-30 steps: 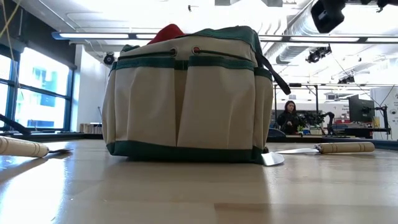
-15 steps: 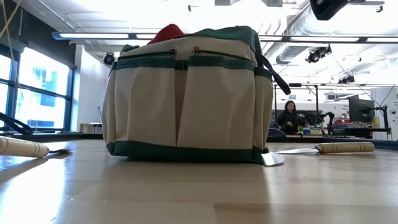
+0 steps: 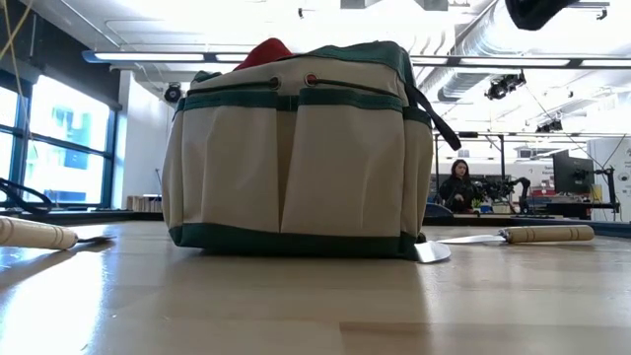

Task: Pick & Place Garden tools in Gardening bag
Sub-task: Put the green shear scissors into the green gardening bag

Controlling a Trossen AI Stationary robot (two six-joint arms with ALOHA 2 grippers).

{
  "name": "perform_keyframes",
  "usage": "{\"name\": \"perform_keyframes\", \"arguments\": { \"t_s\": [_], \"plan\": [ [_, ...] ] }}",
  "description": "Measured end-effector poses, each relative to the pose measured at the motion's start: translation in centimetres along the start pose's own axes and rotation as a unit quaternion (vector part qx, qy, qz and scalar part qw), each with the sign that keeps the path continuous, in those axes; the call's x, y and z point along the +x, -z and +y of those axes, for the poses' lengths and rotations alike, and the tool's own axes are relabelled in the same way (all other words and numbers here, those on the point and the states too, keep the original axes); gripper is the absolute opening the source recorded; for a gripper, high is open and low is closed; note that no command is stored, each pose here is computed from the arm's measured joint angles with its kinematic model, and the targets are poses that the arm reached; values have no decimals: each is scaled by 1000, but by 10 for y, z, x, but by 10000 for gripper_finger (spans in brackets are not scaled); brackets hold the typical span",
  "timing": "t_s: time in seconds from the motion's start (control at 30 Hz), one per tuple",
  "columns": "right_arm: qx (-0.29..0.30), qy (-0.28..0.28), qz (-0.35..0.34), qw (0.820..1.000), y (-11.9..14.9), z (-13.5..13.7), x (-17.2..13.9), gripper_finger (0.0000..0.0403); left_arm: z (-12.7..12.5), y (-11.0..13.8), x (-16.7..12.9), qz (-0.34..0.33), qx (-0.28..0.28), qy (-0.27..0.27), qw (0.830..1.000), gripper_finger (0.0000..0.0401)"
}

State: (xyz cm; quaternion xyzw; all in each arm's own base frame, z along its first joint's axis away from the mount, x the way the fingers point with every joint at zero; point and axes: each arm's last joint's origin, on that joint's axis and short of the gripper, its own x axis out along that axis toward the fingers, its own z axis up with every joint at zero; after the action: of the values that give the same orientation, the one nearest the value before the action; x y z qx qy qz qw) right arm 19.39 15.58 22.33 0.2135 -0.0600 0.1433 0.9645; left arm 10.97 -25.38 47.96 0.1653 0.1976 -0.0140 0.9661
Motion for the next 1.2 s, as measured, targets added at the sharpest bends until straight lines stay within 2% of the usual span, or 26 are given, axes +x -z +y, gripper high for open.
{"name": "perform_keyframes", "arguments": {
  "t_s": [0.13,0.33,0.53,0.63,0.77,0.87,1.0,1.2],
  "plan": [
    [23,9,-8,1000,14,7,4,240,-22,18,-11,-30,17,-18,999,41],
    [39,-4,-13,999,18,20,15,240,-46,50,-10,-68,33,-56,996,41],
    [43,-20,-15,999,14,34,21,240,-50,91,5,-65,1,-77,995,41],
    [45,-26,-10,999,14,40,21,240,-43,106,9,-61,-8,-81,995,41],
    [51,-35,-7,998,15,48,18,240,-24,110,5,-70,-25,-81,994,41],
    [51,-20,-6,998,17,51,15,240,-15,110,6,-68,-35,-85,993,41],
    [43,0,1,999,20,52,13,240,1,106,19,-40,-30,-109,993,41],
    [33,9,11,999,22,49,15,240,9,97,42,18,-9,-118,993,41]
  ]
}}
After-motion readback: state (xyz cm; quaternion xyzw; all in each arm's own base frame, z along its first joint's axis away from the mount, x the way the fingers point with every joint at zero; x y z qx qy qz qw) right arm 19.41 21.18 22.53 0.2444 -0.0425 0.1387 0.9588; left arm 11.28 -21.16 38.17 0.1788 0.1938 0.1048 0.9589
